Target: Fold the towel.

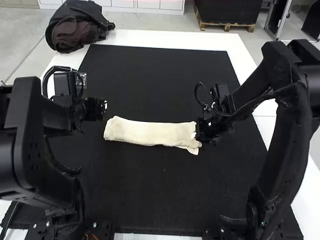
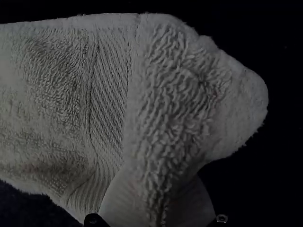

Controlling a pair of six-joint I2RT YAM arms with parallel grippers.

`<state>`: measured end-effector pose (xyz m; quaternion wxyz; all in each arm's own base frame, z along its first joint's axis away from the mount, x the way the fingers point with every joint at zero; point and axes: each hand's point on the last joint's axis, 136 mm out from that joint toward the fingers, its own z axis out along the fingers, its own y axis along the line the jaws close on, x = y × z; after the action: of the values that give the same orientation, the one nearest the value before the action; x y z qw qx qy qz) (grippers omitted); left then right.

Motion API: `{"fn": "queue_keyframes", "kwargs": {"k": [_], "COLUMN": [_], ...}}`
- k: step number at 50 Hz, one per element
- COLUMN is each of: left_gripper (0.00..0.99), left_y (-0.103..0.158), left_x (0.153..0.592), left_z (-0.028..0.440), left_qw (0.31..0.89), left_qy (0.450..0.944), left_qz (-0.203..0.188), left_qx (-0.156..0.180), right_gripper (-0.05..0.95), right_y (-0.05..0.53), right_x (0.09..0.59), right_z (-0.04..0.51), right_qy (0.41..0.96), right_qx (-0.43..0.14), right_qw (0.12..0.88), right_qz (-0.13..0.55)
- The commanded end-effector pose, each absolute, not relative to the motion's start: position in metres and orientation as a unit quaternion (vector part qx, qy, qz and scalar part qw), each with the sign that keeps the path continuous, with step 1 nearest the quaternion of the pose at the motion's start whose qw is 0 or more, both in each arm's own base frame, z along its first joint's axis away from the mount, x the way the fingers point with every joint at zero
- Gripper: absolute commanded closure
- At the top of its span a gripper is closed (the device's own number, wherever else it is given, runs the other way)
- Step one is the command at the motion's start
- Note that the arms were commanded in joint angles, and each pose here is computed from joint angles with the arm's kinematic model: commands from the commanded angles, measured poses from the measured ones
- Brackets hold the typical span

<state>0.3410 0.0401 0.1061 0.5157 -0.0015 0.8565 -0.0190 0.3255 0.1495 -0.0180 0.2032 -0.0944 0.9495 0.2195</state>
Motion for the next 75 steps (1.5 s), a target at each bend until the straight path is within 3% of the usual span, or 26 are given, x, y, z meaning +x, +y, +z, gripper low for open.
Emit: {"fn": "queue_keyframes", "kwargs": {"k": [1, 10, 24, 51, 75], "left_gripper": [0.033, 0.033, 0.033, 0.033, 0.033], "left_y": [0.048, 0.059, 0.063, 0.073, 0.096], "left_x": [0.346, 0.343, 0.345, 0.345, 0.332], "left_z": [0.121, 0.121, 0.125, 0.126, 0.115], "left_qw": [0.533, 0.532, 0.538, 0.543, 0.539], "left_qy": [0.846, 0.846, 0.843, 0.839, 0.838], "left_qz": [-0.014, -0.005, -0.001, 0.019, 0.043], "left_qx": [-0.009, -0.022, -0.024, -0.038, -0.072], "right_gripper": [0.92, 0.92, 0.92, 0.92, 0.92], "right_y": [0.155, 0.133, 0.144, 0.272, 0.371], "right_x": [0.306, 0.327, 0.345, 0.336, 0.306], "right_z": [-0.027, 0.000, 0.040, 0.103, 0.099], "right_qy": [0.951, 0.949, 0.939, 0.907, 0.885], "right_qx": [-0.093, -0.062, -0.069, -0.155, -0.235], "right_qw": [0.163, 0.191, 0.226, 0.223, 0.189], "right_qz": [0.246, 0.241, 0.252, 0.321, 0.353]}}
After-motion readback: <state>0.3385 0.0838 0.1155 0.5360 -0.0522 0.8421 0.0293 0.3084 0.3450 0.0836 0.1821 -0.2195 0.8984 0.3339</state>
